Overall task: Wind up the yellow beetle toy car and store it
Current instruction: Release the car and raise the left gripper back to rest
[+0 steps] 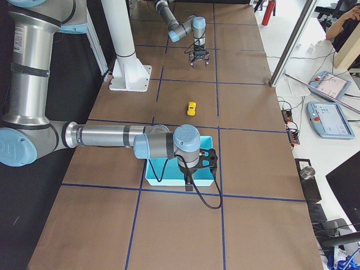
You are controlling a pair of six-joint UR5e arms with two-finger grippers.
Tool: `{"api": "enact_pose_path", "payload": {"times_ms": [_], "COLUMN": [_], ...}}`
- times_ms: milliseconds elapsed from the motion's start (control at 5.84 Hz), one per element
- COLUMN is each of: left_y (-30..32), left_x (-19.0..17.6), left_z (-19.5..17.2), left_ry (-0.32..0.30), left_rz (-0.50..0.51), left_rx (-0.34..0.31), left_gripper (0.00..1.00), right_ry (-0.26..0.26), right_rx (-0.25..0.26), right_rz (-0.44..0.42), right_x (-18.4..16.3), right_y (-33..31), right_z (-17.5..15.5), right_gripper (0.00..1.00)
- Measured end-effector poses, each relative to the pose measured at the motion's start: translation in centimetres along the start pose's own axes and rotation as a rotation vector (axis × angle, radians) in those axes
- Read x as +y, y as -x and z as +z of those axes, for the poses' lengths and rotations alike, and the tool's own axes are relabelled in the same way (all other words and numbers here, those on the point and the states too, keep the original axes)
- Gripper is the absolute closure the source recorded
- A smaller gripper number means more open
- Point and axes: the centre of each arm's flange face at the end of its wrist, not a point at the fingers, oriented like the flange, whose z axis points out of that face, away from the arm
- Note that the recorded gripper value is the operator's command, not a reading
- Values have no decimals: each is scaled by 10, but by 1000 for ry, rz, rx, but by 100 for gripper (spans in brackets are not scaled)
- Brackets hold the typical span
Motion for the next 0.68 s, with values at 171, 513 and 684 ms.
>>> {"api": "enact_pose_path", "payload": {"times_ms": [171,513,684], "left_y": [-2,19,43], "left_x": [1,30,56], "left_z": [-9,-59,-93], "left_ry": [-2,33,59], "left_rz": [-1,-53,-106], "left_rx": [-4,-52,-94], "left_gripper": [0,0,0], "right_ry": [0,0,0], "right_rx": [-1,-1,-1], "right_rz": [0,-1,-2], "right_x": [0,0,0], "right_y": [0,0,0], "right_z": [0,0,0], "right_gripper": [0,0,0]}}
